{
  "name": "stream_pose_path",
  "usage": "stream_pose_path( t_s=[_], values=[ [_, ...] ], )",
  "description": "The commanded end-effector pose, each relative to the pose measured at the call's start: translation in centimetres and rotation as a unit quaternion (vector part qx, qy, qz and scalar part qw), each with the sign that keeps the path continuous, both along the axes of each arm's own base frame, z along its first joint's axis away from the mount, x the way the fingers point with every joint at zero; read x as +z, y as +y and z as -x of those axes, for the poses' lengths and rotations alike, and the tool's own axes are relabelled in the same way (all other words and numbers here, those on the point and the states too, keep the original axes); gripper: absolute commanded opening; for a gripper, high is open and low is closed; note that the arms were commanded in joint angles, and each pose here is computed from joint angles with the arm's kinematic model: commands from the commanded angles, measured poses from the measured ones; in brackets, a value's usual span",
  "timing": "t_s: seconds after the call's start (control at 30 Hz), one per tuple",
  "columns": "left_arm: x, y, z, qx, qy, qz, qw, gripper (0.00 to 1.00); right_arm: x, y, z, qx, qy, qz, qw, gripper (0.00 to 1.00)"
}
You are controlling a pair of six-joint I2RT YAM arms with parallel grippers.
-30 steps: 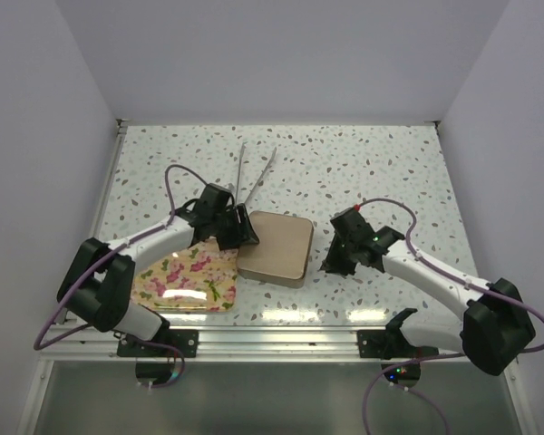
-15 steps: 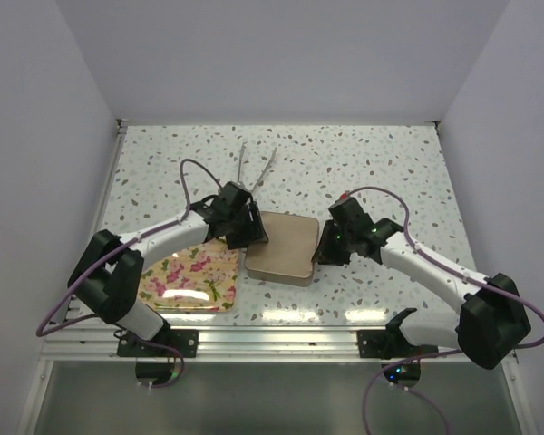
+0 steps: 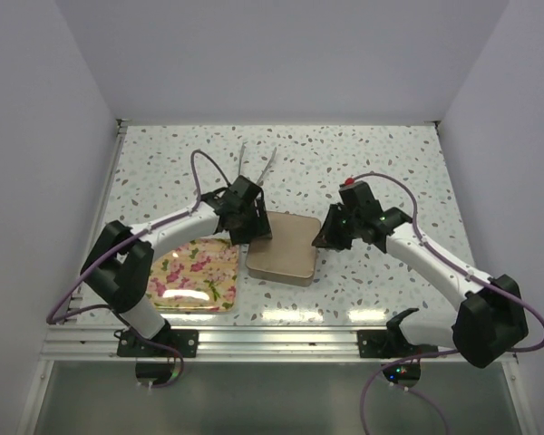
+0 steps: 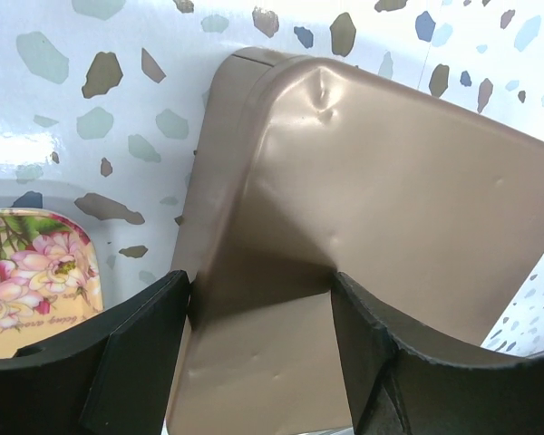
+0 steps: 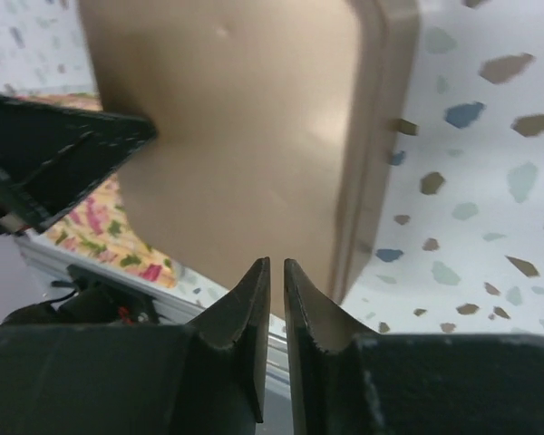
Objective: Pack the cookies
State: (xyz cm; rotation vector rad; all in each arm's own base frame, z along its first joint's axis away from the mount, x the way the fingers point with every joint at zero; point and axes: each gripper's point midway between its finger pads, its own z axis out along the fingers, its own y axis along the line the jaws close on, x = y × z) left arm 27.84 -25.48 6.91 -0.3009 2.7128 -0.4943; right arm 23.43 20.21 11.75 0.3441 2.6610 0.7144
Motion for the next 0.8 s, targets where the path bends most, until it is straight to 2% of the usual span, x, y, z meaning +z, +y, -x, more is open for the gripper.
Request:
stream_pose_path(
  t_s=[0.0, 0.13, 0.23, 0.33, 0.43, 0.53, 0.77],
  values=[
    [0.9, -0.6, -1.2, -0.004, -0.02, -0.006, 1.0, 0.68, 3.9, 2.9, -1.7, 0.035, -0.045, -0.07, 0.996, 0.13],
    [1.1, -0.9, -1.5, -0.011, -0.021, -0.009, 1.0, 0.69, 2.6, 3.3, -2.1, 0.033, -0.036, -0.074, 0.996, 0.06],
    [1.1, -0.9, -1.5, -0.016, -0.021, -0.012, 1.0, 0.69, -1.7, 2.3, -1.2, 0.011, 0.015, -0.074, 0.997, 0.0],
    [1.1, -0.6, -1.4, -0.019, -0.021, -0.019, 0.999, 0.69, -7.2, 0.3, 1.6, -0.016, 0.096, -0.069, 0.993, 0.0],
    [1.0, -0.3, -1.2, -0.02, -0.02, -0.024, 0.999, 0.69, -8.6, -0.3, 2.4, -0.019, 0.12, -0.056, 0.991, 0.0],
    [1.0, -0.2, -1.1, -0.02, -0.021, -0.025, 0.999, 0.69, -7.8, -0.2, 1.9, -0.02, 0.111, -0.056, 0.992, 0.0],
    [2.4, -0.2, -1.7, -0.022, -0.035, -0.022, 0.999, 0.7, -0.8, 0.8, -1.2, -0.009, 0.028, -0.079, 0.996, 0.0]
  ],
)
